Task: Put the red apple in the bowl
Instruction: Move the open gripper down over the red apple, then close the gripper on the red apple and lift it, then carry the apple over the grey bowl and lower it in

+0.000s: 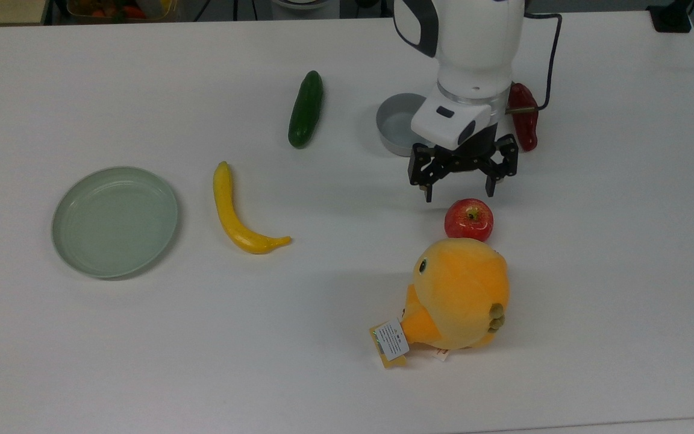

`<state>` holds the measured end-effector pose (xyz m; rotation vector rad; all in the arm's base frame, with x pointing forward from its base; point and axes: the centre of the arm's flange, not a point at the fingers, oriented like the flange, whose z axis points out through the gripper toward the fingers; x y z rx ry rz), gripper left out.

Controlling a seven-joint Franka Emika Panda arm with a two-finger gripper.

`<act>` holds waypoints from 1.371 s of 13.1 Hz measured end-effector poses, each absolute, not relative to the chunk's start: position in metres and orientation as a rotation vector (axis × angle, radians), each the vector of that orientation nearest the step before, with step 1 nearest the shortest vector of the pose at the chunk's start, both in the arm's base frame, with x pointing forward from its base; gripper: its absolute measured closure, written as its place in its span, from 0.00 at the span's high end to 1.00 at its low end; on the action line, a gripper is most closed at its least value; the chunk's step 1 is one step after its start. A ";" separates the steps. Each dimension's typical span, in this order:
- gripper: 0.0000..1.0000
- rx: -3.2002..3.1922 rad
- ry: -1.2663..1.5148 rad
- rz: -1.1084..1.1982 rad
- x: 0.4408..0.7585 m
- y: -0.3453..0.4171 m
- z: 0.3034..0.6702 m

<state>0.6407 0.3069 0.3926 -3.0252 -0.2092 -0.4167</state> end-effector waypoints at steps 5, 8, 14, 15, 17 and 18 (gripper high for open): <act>1.00 -3.027 -0.238 -0.438 0.652 0.330 0.364; 1.00 -3.036 -0.266 -0.425 0.653 0.338 0.349; 0.72 -3.080 -0.298 -0.460 0.655 0.343 0.334; 0.72 -3.078 -0.297 -0.462 0.655 0.344 0.335; 0.72 -3.063 -0.291 -0.492 0.655 0.345 0.351; 0.72 -3.050 -0.288 -0.516 0.653 0.343 0.368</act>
